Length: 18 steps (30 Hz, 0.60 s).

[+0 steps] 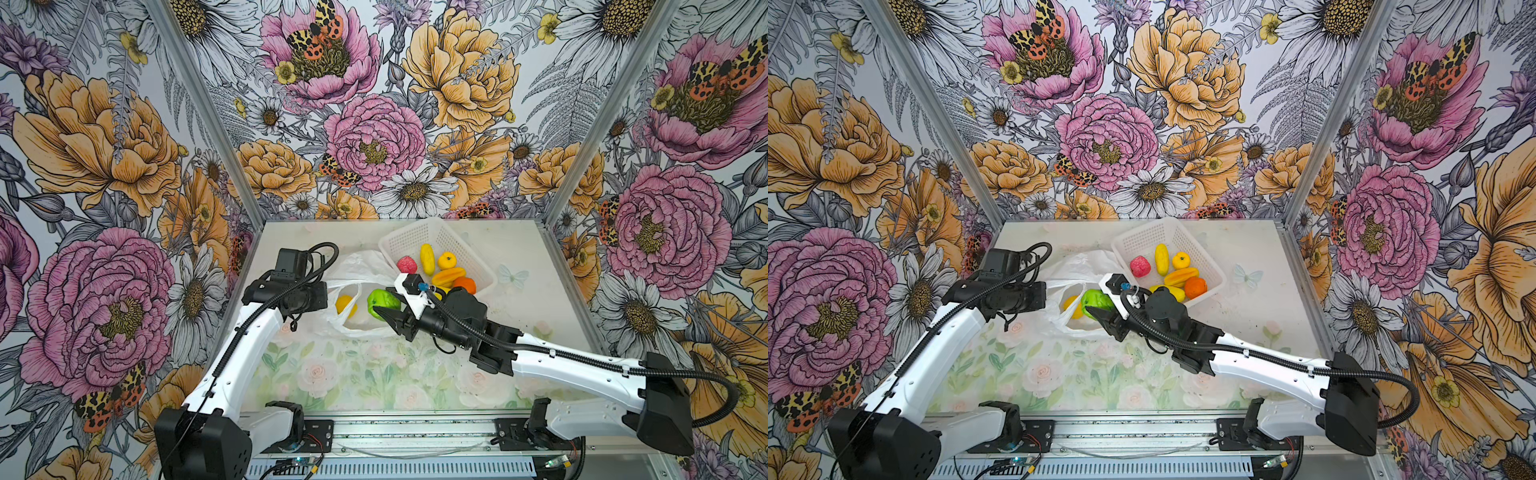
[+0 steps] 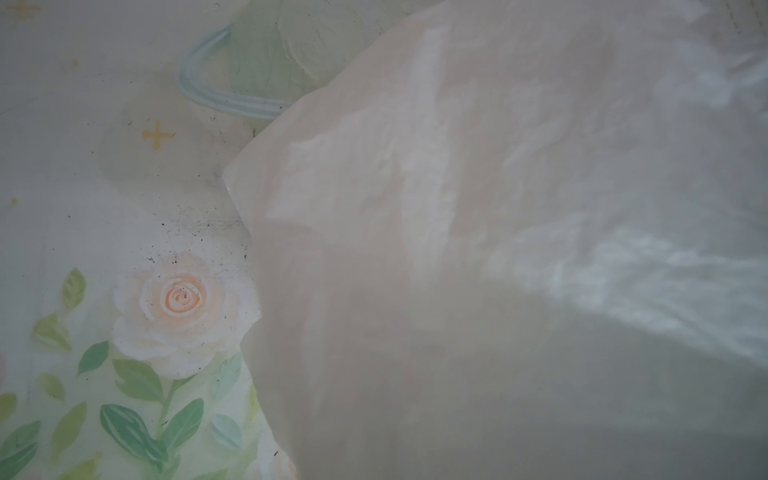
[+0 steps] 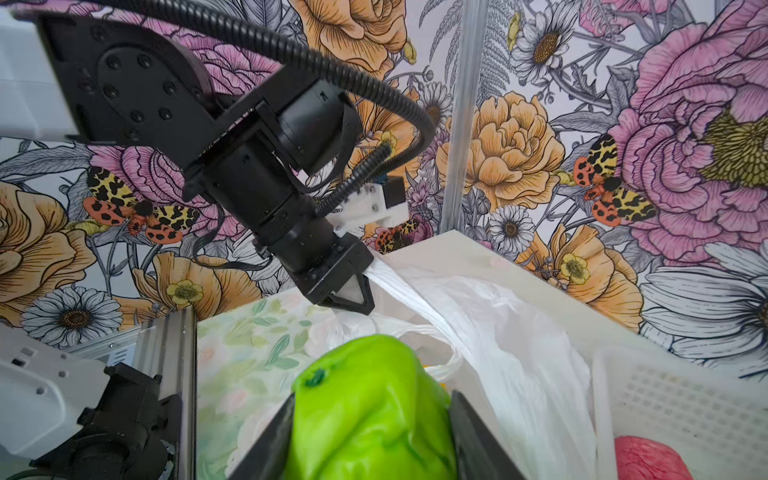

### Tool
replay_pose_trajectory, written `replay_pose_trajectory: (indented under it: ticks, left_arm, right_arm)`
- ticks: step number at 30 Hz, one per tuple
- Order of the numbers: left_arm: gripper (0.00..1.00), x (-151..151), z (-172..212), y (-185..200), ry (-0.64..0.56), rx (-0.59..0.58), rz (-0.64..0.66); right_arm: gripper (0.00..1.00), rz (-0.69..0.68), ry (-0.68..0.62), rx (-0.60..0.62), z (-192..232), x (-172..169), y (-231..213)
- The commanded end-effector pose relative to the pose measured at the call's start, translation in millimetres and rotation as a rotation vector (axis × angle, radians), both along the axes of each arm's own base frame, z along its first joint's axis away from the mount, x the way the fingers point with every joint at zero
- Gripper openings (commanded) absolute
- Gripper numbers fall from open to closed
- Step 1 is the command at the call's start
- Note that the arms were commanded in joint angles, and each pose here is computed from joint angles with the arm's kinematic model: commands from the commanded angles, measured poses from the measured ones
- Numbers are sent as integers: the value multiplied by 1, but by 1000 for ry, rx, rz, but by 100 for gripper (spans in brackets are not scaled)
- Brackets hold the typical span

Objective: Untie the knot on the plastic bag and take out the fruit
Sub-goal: 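Lift the green fruit out of the bag with the right gripper over the basket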

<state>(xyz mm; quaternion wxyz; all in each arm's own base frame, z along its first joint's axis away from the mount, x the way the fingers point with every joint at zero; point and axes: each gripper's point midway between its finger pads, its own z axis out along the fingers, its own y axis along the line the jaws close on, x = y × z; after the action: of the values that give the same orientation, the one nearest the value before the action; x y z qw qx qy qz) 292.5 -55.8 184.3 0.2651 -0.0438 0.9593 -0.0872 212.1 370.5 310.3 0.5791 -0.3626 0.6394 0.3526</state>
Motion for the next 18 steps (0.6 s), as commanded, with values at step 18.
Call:
replay_pose_trajectory:
  ticks: [18]
  left_arm:
    - [0, -3, -6, -2, 17, 1, -15]
  right_arm:
    - [19, -674, 37, 216, -4, 97, -193]
